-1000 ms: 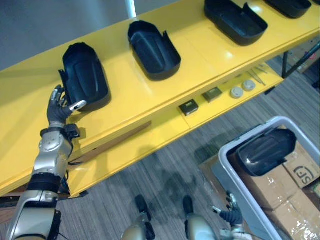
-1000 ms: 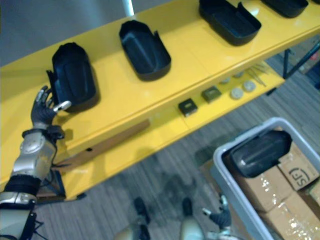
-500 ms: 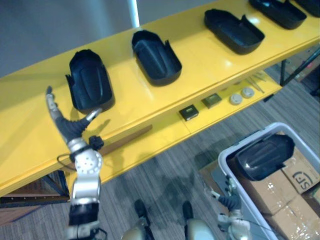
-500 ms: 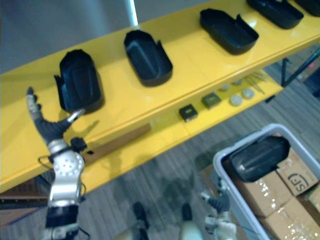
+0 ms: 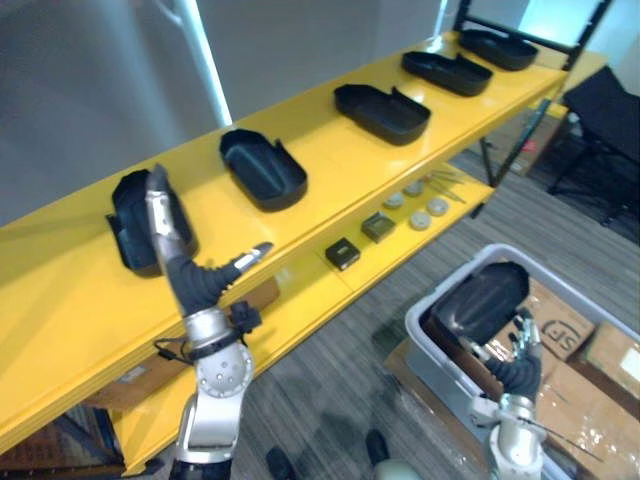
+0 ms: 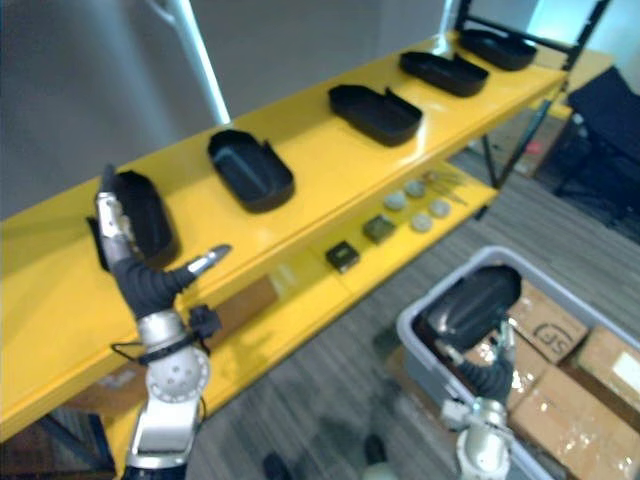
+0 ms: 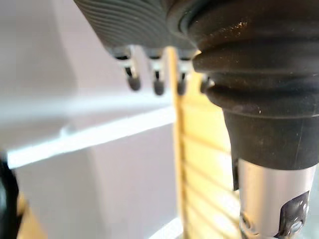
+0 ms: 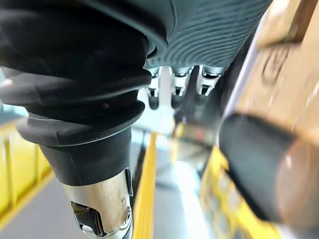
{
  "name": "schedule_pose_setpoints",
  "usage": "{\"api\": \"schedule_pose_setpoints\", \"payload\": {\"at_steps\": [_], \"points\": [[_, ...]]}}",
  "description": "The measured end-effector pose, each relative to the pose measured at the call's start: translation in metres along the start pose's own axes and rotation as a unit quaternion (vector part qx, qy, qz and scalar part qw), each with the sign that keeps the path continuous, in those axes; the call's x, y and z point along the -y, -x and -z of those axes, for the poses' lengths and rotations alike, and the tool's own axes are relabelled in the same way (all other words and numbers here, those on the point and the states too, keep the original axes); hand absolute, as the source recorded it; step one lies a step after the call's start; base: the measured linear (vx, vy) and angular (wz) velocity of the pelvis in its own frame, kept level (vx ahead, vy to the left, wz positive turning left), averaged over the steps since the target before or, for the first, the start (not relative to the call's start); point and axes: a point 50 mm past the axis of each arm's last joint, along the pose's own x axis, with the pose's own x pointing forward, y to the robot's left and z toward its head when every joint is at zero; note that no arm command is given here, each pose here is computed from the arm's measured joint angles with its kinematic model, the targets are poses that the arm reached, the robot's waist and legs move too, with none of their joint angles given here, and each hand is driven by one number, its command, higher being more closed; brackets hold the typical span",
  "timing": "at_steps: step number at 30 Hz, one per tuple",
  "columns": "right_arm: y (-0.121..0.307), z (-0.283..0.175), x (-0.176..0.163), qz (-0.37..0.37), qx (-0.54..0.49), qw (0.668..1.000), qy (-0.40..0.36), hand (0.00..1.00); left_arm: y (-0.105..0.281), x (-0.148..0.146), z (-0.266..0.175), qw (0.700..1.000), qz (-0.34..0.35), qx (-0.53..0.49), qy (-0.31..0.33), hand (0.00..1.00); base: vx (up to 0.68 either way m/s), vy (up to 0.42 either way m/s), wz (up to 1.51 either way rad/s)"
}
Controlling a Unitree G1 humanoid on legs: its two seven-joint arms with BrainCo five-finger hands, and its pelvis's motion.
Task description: Walk over and take plastic housings, then place them on the shelf
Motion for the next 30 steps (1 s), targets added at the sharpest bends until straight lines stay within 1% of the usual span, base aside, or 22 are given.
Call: {"api": "schedule_pose_setpoints", "payload": {"at_steps": [4,7,11,15,18,22,25,26,30], "points": [[0.002,-0.006,0.004,0.007,0.011,1.0,0.002,0.0,0.008,0.013,0.011,0.998,0.046,-0.037,0.019,0.0,0.05,-0.019,-0.88],[0.009,0.0,0.008,0.01,-0.005,1.0,0.008,0.0,0.011,0.025,0.012,0.994,0.08,-0.051,0.059,0.0,0.07,-0.044,-0.28],[0.004,-0.004,-0.002,-0.015,0.007,1.0,-0.001,0.0,0.018,0.026,0.02,0.987,0.073,-0.098,0.101,0.0,0.03,-0.008,-0.68],[0.013,-0.003,-0.018,-0.056,-0.007,0.998,-0.031,0.0,0.035,0.026,0.026,0.978,0.082,-0.144,0.128,0.0,-0.04,0.15,0.23],[0.02,-0.013,-0.02,-0.062,0.002,0.997,-0.051,0.0,0.046,0.021,0.031,0.971,0.078,-0.176,0.139,0.0,-0.06,0.108,0.07],[0.022,-0.022,-0.034,-0.073,0.011,0.993,-0.093,0.0,0.038,0.018,0.025,0.975,0.074,-0.152,0.141,0.0,-0.14,0.137,-0.62],[0.021,-0.028,-0.05,-0.105,0.018,0.988,-0.114,0.0,0.03,0.004,0.025,0.981,0.048,-0.139,0.124,0.0,-0.25,0.075,-1.39],[0.022,-0.024,-0.057,-0.118,0.009,0.986,-0.116,0.0,0.033,-0.006,0.031,0.982,0.03,-0.152,0.107,0.0,-0.15,0.051,-1.39],[0.02,-0.005,-0.067,-0.137,-0.027,0.985,-0.104,0.0,0.045,-0.032,0.044,0.981,-0.002,-0.184,0.061,0.0,-0.04,-0.104,-0.7]]}}
